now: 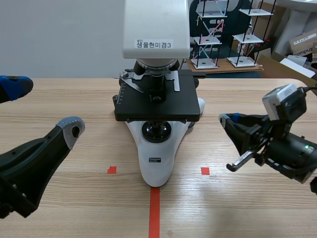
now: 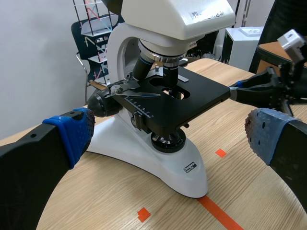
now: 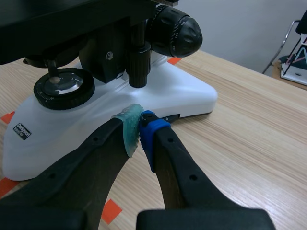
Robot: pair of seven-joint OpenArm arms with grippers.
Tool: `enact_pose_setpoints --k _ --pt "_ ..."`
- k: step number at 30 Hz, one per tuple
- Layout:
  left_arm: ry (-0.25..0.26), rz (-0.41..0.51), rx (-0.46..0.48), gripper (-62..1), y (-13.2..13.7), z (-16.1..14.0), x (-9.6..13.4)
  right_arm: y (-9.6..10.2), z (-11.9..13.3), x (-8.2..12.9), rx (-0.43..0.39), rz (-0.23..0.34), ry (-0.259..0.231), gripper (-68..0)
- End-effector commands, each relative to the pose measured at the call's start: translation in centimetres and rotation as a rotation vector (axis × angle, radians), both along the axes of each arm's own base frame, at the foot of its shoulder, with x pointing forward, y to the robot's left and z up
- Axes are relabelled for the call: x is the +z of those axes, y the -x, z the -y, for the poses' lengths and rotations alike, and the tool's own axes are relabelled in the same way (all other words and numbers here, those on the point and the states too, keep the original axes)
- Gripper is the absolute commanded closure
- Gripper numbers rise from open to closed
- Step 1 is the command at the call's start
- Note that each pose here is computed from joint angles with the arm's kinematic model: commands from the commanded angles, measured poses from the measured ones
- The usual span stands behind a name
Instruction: Point at the stage knob
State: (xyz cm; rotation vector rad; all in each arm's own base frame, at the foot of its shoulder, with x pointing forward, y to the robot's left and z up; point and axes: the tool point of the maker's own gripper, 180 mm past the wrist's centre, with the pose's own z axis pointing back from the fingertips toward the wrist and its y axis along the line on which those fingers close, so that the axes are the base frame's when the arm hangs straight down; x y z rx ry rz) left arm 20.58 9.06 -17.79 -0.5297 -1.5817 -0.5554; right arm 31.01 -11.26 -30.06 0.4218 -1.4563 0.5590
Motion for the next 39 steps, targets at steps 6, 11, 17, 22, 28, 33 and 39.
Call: enact_pose_setpoints --k 6,11,17,22,28,33,39 --pt "0.020 0.009 0.000 -62.3 0.1 0.1 0.5 -2.7 -0.9 0.8 -0.011 0.044 -0.038 -3.2" --pt "0.021 0.009 0.001 -62.3 0.1 0.1 0.5 -3.3 -1.7 0.9 0.008 0.075 -0.047 -3.3" --pt "0.021 0.010 0.001 -62.3 0.1 0.1 0.5 -3.5 -2.1 0.5 0.009 0.066 -0.052 -3.3" --pt "0.021 0.010 0.001 -62.3 0.1 0.1 0.5 -3.5 -2.1 0.5 0.009 0.066 -0.052 -3.6" --pt "0.021 0.010 0.001 -62.3 0.1 0.1 0.5 -3.4 -2.1 0.4 0.009 0.061 -0.051 -3.7" --pt "0.021 0.010 0.001 -62.3 0.1 0.1 0.5 -3.4 -2.1 0.3 0.009 0.056 -0.047 -3.7" --pt "0.021 0.010 0.001 -62.3 0.1 0.1 0.5 -3.4 -2.1 0.2 0.009 0.053 -0.045 -3.7"
